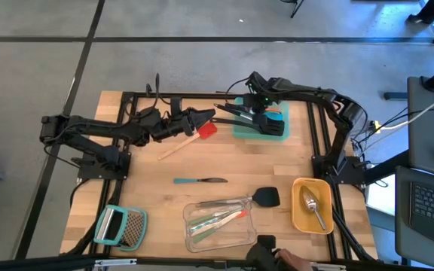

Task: Pick & Place Kitchen Items
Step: Put the orange spatula into the green bin, then put the black spatula into the green bin

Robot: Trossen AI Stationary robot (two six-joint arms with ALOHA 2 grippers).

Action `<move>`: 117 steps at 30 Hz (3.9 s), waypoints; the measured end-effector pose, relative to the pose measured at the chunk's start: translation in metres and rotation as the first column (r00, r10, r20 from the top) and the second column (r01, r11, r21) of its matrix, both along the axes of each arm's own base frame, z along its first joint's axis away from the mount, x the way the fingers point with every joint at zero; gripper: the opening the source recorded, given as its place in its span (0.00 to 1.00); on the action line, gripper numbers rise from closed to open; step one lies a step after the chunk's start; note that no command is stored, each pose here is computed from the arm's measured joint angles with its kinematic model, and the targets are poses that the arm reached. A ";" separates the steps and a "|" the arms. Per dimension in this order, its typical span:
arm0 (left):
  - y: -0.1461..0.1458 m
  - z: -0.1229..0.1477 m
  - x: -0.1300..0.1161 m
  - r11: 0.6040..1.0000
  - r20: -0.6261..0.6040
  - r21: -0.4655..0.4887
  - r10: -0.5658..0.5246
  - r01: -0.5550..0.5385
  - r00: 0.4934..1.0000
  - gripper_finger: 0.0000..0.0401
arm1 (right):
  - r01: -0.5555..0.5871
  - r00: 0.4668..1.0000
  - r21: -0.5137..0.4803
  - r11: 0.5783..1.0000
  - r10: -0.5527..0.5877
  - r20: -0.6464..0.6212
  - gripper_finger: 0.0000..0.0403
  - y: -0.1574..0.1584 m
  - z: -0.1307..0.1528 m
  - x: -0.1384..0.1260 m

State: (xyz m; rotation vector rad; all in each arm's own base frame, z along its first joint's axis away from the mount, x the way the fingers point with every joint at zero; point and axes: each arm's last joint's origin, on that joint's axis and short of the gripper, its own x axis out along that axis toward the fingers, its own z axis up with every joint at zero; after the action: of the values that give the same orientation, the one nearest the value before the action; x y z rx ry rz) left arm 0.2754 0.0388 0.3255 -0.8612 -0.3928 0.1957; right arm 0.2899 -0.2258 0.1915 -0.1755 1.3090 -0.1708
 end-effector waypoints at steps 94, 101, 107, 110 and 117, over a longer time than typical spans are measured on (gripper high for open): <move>0.017 -0.003 -0.002 0.932 -0.069 0.092 -0.345 0.350 0.936 0.39 | 0.105 0.990 0.608 0.787 -0.138 0.007 0.54 0.110 0.142 0.034; 0.009 -0.004 -0.002 0.855 -0.087 0.104 -0.501 0.508 0.861 0.39 | 0.057 0.998 0.661 0.748 -0.066 -0.011 0.54 0.162 0.143 0.049; 0.001 -0.005 -0.002 0.799 -0.111 0.125 -0.577 0.588 0.809 0.39 | 0.038 0.999 0.642 0.766 -0.049 -0.001 0.54 0.199 0.144 0.060; -0.003 -0.006 -0.001 0.789 -0.123 0.121 -0.590 0.602 0.798 0.39 | 0.054 0.998 0.608 0.792 -0.063 -0.005 0.54 0.215 0.144 0.062; -0.010 -0.008 -0.001 0.730 -0.146 0.109 -0.659 0.674 0.737 0.39 | 0.075 0.997 0.536 0.841 -0.066 -0.036 0.54 0.247 0.142 0.062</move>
State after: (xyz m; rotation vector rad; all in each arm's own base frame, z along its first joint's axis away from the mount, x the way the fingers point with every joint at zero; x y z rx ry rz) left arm 0.2748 0.0285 0.3170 -0.7857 0.0189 -0.4658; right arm 0.3514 0.0210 0.3340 0.3553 1.3318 0.1422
